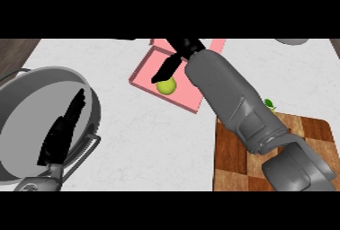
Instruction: Pick the pear from the cutting board and place it in the cardboard box
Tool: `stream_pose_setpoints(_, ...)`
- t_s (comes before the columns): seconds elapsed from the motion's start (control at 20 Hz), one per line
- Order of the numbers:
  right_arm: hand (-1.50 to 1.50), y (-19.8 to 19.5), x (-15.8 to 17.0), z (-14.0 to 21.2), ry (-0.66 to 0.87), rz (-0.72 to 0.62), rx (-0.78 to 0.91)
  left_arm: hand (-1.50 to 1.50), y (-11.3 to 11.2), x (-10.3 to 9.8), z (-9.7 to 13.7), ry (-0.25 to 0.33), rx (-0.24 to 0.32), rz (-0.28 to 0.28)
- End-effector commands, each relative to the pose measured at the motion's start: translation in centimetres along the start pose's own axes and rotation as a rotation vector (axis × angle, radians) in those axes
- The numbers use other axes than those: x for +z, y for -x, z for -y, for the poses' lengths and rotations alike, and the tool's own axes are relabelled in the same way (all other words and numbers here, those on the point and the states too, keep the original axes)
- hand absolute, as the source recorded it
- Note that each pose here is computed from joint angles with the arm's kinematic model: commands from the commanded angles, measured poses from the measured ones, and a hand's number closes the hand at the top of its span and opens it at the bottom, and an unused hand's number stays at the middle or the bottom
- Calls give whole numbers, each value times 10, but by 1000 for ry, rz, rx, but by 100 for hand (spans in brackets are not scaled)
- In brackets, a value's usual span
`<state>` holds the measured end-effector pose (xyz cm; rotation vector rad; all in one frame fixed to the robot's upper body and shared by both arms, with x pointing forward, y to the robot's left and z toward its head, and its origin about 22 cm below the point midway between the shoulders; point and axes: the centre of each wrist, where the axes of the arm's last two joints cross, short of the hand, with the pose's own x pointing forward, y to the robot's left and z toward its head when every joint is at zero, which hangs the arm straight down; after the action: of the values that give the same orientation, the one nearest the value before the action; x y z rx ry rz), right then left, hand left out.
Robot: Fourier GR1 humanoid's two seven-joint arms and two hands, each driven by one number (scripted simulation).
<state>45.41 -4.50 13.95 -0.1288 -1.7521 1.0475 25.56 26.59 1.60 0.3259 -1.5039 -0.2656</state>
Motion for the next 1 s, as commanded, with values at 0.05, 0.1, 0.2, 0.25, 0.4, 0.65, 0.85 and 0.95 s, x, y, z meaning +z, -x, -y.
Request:
stream_pose_setpoints(0.05,-150,2,1,4,193,17,-214,0,-3,3,7,0,0,-4)
stream_pose_setpoints(0.1,-150,0,0,6,207,6,-275,0,-10,-7,1,-3,-10,-2)
stream_pose_setpoints(0.2,-150,9,6,30,257,31,-338,0,6,-4,0,-11,-14,-5)
stream_pose_setpoints(0.25,-150,14,9,42,256,38,-395,0,-11,-12,-17,-1,7,11)
stream_pose_setpoints(0.4,-150,22,17,68,318,34,-486,0,-10,-12,-4,-14,-1,-3)
stream_pose_setpoints(0.65,-150,60,52,119,490,-42,-499,0,-12,-11,-5,-6,-5,29)
stream_pose_setpoints(0.85,-150,83,84,157,543,-60,-539,0,-1,-6,0,-8,11,7)
stream_pose_setpoints(0.95,-150,103,109,172,558,-51,-545,0,1,-1,6,1,8,2)
